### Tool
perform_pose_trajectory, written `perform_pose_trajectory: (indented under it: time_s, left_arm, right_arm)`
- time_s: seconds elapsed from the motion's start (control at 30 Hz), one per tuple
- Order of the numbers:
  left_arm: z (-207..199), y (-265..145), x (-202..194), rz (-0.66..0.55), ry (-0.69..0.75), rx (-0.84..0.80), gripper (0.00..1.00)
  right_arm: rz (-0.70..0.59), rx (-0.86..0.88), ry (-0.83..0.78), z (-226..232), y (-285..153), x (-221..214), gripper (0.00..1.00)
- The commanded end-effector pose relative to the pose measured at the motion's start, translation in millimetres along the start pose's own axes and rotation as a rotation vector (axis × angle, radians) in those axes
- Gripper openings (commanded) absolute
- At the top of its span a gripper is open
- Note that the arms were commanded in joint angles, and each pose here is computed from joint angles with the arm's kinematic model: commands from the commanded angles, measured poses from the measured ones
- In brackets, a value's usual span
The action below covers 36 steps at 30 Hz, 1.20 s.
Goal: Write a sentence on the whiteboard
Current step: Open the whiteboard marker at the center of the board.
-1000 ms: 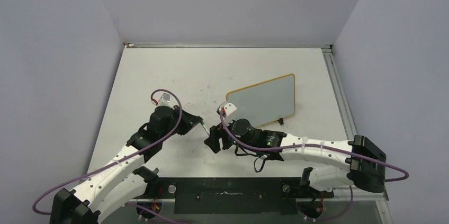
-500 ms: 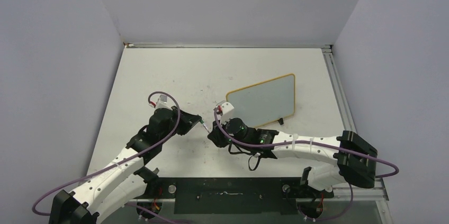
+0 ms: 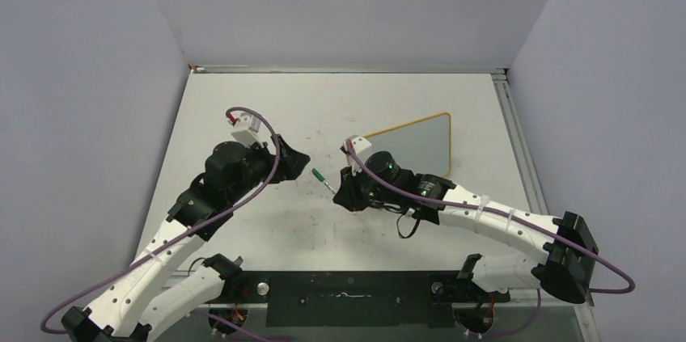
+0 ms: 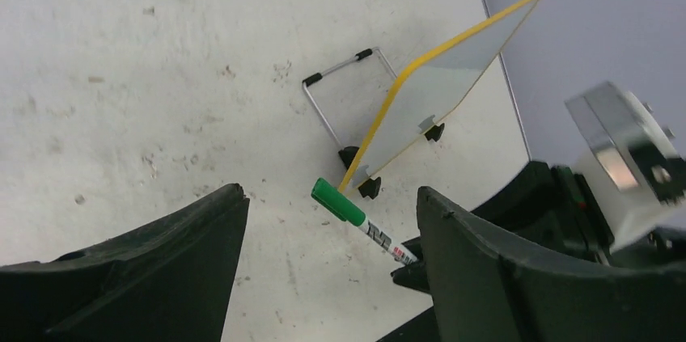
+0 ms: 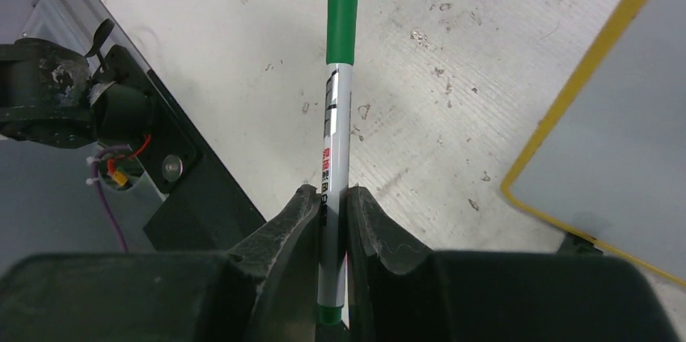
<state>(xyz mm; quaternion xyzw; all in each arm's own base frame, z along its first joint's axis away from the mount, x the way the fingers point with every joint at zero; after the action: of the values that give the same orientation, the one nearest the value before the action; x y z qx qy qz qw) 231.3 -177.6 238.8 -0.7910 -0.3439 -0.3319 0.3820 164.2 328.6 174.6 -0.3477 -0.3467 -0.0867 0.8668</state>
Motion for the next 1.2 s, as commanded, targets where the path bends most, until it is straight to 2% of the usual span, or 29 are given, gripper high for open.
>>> perform_pose_trajectory:
  time_s: [0.0,0.1,0.17,0.27,0.37,0.5,0.73,0.77,0.83,0.93,1.1,1.17]
  left_arm:
    - [-24.6,-18.7,8.9,0.043,0.439,-0.19,0.72]
    - [-51.9,-27.9,-19.8,0.145,0.587,-0.442,0.72]
    - [-62.4,-36.0,-39.0,0.2,0.668,-0.551,0.72]
    - [-67.0,-42.2,-63.3,0.247,0.777,-0.612,0.72]
    - [-73.6,-48.9,-86.1,0.304,0.827,-0.683,0.75]
    - [-78.0,-52.2,-105.5,0.368,0.846,-0.75,0.78]
    - [-86.2,-56.9,-119.0,0.398,0.877,-0.835,0.78]
    - [-88.5,-58.8,-122.0,0.41,0.875,-0.853,0.75]
    - [-92.8,-63.9,-128.1,0.44,0.873,-0.89,0.6]
    - [-97.8,-70.4,-136.1,0.475,0.857,-0.933,0.48]
    - [-107.0,-78.3,-143.8,0.484,0.813,-0.996,0.04]
    - [-109.4,-81.0,-144.1,0.474,0.79,-1.007,0.0]
  right_arm:
    - [0.164,0.116,-0.074,16.3,-36.7,0.3,0.05]
    - [0.271,0.187,-0.07,15.3,-51.1,-7.6,0.05]
    - [0.326,0.253,-0.032,11.3,-61.4,-12.0,0.05]
    - [0.387,0.338,0.009,11.9,-75.7,-17.7,0.05]
    - [0.427,0.406,0.013,21.5,-86.5,-23.5,0.05]
    - [0.464,0.477,0.014,30.9,-98.9,-29.4,0.05]
    - [0.506,0.521,0.019,37.5,-108.1,-34.5,0.05]
    - [0.513,0.53,0.021,39.0,-108.6,-35.7,0.05]
    - [0.523,0.548,0.022,42.0,-109.7,-37.0,0.05]
    - [0.532,0.573,0.008,47.1,-112.0,-38.5,0.05]
    - [0.524,0.555,0.0,45.6,-109.3,-37.6,0.05]
    - [0.514,0.522,0.013,39.5,-104.7,-36.0,0.17]
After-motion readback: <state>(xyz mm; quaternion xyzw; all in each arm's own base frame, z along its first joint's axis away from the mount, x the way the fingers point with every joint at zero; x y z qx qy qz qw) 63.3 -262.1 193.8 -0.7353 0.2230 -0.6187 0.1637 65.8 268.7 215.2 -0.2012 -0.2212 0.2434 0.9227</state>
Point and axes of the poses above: each gripper's point midway between its finger pads, its own y axis out along the fingers, its own z axis along the line the jaws close on, x = y × z, the point moved 1 cm from there along -y, back along the fingers, and after that the axes turned 11 degrees about y, right-handed, at the moved point
